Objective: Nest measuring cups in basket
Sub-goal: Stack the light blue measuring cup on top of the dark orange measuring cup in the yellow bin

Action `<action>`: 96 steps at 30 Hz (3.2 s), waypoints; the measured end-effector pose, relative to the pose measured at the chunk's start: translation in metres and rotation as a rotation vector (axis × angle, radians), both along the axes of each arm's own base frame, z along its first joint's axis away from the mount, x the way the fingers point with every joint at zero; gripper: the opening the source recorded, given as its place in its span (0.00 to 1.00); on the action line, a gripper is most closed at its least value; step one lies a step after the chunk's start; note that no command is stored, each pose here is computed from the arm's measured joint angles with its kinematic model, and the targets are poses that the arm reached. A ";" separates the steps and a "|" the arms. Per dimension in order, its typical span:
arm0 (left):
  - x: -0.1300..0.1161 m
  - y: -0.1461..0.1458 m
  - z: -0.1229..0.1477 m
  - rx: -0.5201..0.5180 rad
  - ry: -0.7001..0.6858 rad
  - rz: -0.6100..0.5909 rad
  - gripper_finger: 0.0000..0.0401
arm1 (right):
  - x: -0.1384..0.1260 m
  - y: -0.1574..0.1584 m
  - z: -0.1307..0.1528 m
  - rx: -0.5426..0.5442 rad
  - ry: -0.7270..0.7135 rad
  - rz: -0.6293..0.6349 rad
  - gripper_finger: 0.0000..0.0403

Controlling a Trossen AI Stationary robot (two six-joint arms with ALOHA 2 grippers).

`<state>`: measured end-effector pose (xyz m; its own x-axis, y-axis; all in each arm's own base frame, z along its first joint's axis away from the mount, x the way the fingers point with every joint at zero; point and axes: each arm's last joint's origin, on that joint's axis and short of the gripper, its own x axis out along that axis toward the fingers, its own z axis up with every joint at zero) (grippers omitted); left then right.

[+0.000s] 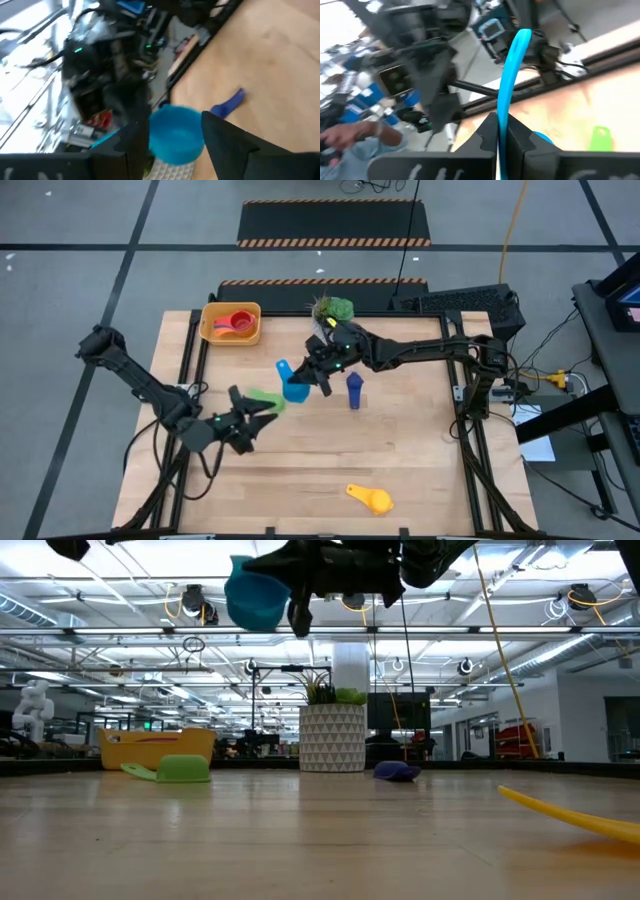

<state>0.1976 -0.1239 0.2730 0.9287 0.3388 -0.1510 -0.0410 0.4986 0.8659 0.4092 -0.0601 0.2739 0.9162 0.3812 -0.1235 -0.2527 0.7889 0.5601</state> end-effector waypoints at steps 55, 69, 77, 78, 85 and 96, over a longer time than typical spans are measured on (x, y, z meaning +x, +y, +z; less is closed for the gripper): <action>0.057 0.109 0.013 -0.232 0.412 0.508 0.04 | -0.041 -0.040 0.011 -0.339 0.304 -0.518 0.34; 0.009 0.210 0.016 -0.658 0.144 0.993 0.06 | -0.059 0.017 -0.018 -0.427 0.410 -0.417 0.38; -0.014 0.268 -0.013 -0.839 0.006 1.057 0.02 | -0.072 0.023 0.000 -0.459 0.347 -0.405 0.38; -0.017 0.274 -0.016 -0.846 -0.014 1.056 0.03 | -0.072 0.023 0.002 -0.462 0.340 -0.405 0.38; -0.045 0.307 -0.033 -0.933 -0.102 1.107 0.06 | -0.074 0.024 0.005 -0.490 0.329 -0.394 0.38; -0.035 0.327 -0.069 -1.018 -0.034 1.149 0.09 | -0.073 0.024 0.006 -0.494 0.311 -0.396 0.38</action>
